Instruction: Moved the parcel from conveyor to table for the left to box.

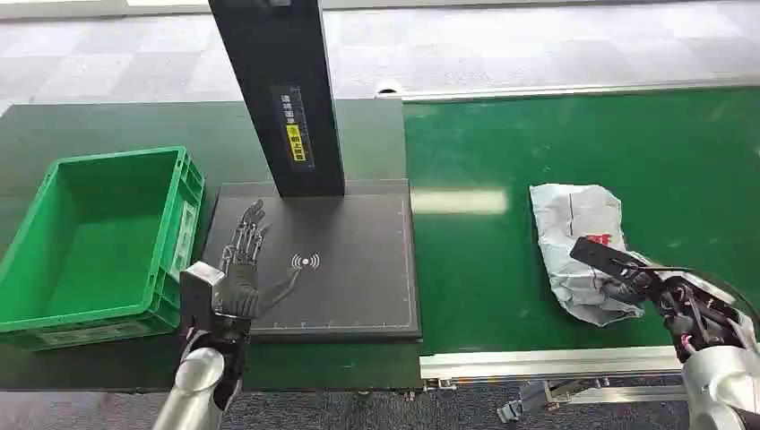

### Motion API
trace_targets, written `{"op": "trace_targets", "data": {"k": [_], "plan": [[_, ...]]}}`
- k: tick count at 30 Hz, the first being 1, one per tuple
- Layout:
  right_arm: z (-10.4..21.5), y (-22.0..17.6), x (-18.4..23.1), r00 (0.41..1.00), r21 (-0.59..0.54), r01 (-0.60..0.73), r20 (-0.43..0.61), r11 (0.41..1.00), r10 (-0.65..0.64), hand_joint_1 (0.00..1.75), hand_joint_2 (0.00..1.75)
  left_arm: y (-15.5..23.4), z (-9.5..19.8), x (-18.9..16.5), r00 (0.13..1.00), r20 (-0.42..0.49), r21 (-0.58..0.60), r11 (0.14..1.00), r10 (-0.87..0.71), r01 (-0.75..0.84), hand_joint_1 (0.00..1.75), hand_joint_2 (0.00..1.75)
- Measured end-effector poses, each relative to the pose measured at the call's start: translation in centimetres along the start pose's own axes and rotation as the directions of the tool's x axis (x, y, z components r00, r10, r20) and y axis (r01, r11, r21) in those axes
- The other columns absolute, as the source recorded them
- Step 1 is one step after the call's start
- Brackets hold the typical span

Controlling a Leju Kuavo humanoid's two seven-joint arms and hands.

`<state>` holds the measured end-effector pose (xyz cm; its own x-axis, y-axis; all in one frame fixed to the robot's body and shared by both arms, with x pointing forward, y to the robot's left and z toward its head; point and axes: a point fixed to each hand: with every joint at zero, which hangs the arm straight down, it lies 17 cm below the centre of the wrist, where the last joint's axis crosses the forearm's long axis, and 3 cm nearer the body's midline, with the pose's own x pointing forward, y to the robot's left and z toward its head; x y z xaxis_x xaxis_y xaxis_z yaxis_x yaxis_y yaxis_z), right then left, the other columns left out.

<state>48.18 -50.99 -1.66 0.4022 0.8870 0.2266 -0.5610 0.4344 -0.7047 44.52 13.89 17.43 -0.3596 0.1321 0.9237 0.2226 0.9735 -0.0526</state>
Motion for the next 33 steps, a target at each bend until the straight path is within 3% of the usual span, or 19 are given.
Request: {"op": "trace_targets", "data": {"k": [10,17,33], "plan": [[-0.3,-1.4,2.7,0.997,-0.066,-0.028,0.074,0.997,0.033,1.75,1.75,0.5,0.0,0.2,1.0,0.005,0.01,1.0,-0.004,0.004,0.0,1.75],[0.5,-7.1,8.3,0.96,-0.3,0.157,0.271,0.941,-0.073,1.75,1.75,3.0,0.2,2.0,0.995,0.067,0.129,0.989,-0.075,0.066,0.0,1.75],[1.0,-8.1,10.8,0.941,-0.323,0.197,0.326,0.926,-0.087,1.75,1.75,3.5,0.4,3.2,0.991,0.095,0.155,0.985,-0.09,0.074,0.0,1.75]]}}
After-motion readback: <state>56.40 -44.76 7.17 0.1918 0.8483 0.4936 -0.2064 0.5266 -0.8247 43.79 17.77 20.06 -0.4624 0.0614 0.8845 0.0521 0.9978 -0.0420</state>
